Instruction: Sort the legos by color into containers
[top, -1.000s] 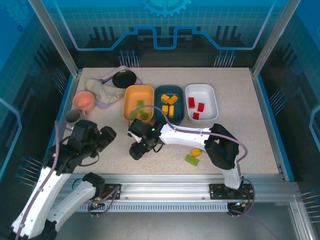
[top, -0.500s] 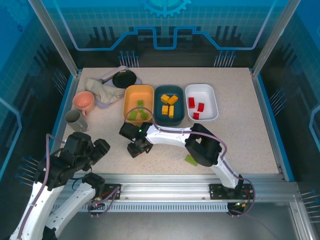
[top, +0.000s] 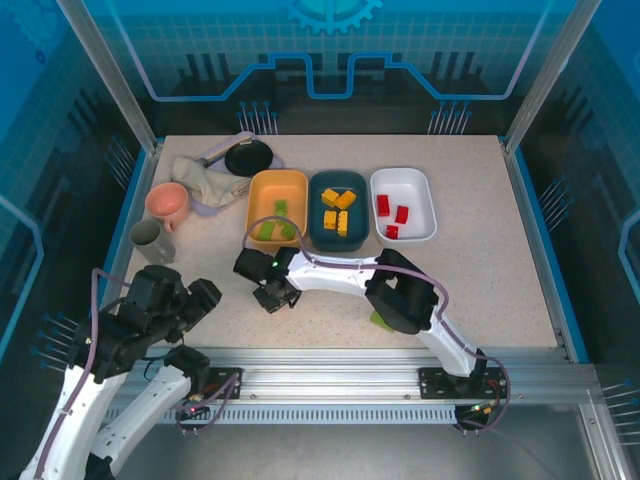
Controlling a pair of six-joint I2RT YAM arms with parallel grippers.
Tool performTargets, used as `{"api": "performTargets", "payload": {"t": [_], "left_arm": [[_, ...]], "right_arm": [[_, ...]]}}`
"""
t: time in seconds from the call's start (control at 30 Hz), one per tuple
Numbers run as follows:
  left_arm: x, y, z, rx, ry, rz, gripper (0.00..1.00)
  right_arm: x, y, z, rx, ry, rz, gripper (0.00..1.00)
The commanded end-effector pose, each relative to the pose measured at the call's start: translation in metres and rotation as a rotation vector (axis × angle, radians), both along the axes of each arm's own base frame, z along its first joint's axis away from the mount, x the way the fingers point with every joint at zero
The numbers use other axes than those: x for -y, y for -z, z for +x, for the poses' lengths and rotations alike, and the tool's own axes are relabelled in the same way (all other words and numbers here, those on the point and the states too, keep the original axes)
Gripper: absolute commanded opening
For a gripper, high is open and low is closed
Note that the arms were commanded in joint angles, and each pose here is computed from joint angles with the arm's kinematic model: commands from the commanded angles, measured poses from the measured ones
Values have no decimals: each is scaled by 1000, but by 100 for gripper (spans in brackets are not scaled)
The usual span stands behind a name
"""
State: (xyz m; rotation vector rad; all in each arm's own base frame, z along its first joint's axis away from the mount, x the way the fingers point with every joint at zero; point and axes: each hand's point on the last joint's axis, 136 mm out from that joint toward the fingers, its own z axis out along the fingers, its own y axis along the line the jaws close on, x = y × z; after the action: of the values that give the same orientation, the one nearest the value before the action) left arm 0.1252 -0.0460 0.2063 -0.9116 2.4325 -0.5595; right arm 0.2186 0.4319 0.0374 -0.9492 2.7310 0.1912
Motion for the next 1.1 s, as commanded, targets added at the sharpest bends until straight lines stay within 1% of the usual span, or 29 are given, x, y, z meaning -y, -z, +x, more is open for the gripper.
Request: {"api": "performTargets", "payload": {"t": [0.0,0.1,0.23,0.37,0.53,0.7,0.83,0.9,1.07], "left_arm": [[34,-15,27,73,140,-81,79],[60,-30,56,120,215,-139,79],[90,-45,98,155,293,-173,79],[126,-55,136,169,387,-178,79],[176,-56,178,170,476,-190,79],[220,-56,218,190,526,-206,79],[254,-60,246,207,568,-222,79],[267,-55,255,193,586,-220,79],[293,-40,262,141,630,-212,78]], "right_arm": [[10,-82,10,82,25,132,22],[47,-116,33,121,108,164,22],[117,-140,76,160,255,174,22],[194,-145,127,186,417,169,22],[263,-135,191,182,585,172,22],[305,-110,240,150,695,134,22],[324,-80,270,96,739,109,22],[332,-68,280,71,759,99,22],[343,-40,294,10,785,72,23]]}}
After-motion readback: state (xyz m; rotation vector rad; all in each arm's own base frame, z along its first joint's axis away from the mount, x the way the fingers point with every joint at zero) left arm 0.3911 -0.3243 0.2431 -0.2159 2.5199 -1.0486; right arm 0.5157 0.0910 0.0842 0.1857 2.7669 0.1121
